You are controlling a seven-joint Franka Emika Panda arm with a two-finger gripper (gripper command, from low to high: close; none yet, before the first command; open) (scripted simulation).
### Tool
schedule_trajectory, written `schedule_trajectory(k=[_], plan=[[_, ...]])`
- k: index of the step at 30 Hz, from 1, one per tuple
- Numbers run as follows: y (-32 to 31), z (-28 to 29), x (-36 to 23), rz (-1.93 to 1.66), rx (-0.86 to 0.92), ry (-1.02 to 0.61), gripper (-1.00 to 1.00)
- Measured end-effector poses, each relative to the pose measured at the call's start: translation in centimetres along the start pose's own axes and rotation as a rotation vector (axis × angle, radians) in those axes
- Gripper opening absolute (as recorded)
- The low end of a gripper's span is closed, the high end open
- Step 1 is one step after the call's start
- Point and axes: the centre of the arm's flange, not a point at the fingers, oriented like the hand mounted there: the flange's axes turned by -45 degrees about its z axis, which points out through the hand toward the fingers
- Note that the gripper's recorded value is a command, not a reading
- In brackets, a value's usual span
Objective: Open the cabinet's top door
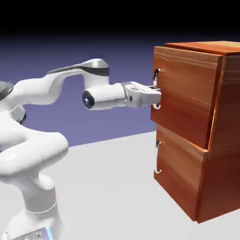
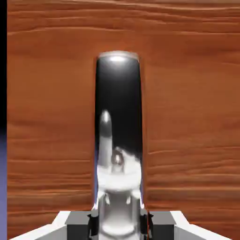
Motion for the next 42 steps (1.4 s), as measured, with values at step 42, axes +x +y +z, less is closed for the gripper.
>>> schedule_trajectory(k=[42], plan=[[24.8,-14.5,0.0,0.000,1.037,0.000,-1.00]])
